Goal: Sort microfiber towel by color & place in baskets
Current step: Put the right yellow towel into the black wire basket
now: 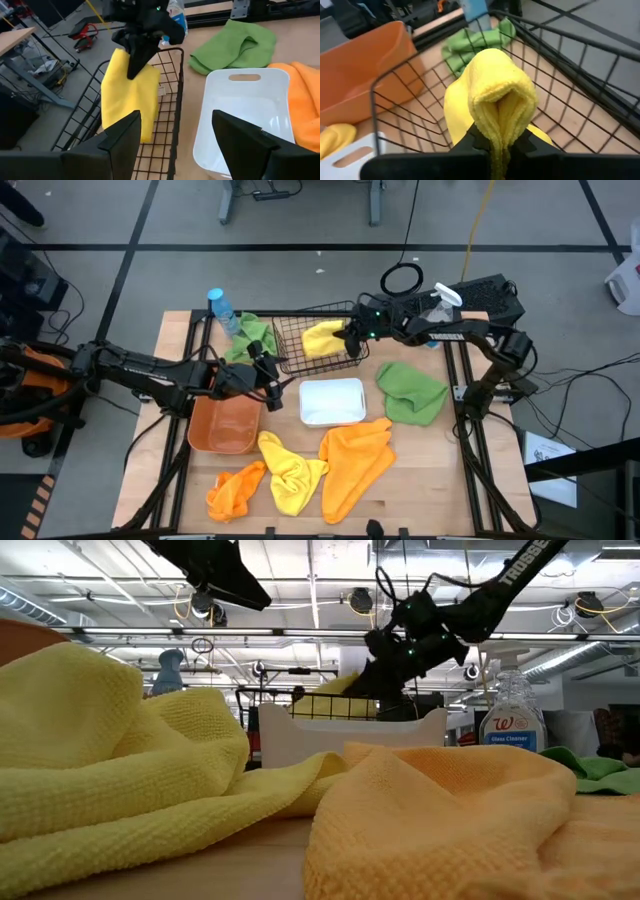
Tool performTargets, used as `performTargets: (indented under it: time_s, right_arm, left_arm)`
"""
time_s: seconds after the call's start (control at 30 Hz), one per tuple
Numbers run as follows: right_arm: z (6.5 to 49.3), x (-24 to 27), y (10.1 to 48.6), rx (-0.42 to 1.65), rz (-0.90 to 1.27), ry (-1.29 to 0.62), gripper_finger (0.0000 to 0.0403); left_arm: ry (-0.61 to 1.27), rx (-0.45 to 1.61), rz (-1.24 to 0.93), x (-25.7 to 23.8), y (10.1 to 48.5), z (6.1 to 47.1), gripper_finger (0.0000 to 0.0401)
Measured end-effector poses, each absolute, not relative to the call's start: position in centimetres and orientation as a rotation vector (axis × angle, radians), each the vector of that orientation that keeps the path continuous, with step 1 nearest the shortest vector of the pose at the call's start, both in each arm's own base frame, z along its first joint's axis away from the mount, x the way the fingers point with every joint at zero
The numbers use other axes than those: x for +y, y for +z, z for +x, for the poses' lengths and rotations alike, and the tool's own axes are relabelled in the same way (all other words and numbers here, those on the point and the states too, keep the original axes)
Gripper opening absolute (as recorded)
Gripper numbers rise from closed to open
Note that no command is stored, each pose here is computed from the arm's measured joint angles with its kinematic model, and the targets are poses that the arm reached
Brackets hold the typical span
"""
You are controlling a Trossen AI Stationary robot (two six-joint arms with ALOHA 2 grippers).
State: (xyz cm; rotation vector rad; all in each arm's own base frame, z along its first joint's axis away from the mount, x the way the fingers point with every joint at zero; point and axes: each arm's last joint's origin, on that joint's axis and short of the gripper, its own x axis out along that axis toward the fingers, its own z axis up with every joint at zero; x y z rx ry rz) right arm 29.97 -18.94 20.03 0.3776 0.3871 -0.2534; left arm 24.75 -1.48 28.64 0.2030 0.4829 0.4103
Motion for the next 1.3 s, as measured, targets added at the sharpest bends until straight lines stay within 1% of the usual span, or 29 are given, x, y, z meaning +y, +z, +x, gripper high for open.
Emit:
performTargets:
  time_s: [0.23,0.4,0.8,0.97,1.3]
  right_arm:
    - [30.1,-19.6,18.7,0.414,0.390,-0.300,0.0018]
    - [30.2,-19.8,17.9,0.434,0.387,-0.349,0.0040]
    - [30.3,-19.9,17.5,0.439,0.387,-0.356,0.0088]
    - [30.4,-19.8,17.5,0.442,0.380,-0.378,0.0118]
    - [30.5,-19.2,17.8,0.478,0.321,-0.452,0.0199]
  left_arm:
    - [0.412,0.479,0.196,-1.5,28.7,24.8,0.0248]
    - [0.412,0.480,0.196,-1.5,28.7,24.8,0.0248]
    - [0.411,0.482,0.197,-1.5,28.6,24.8,0.0248]
    - [0.411,0.483,0.197,-1.5,28.6,24.7,0.0248]
    - [0.411,0.487,0.198,-1.5,28.6,24.7,0.0248]
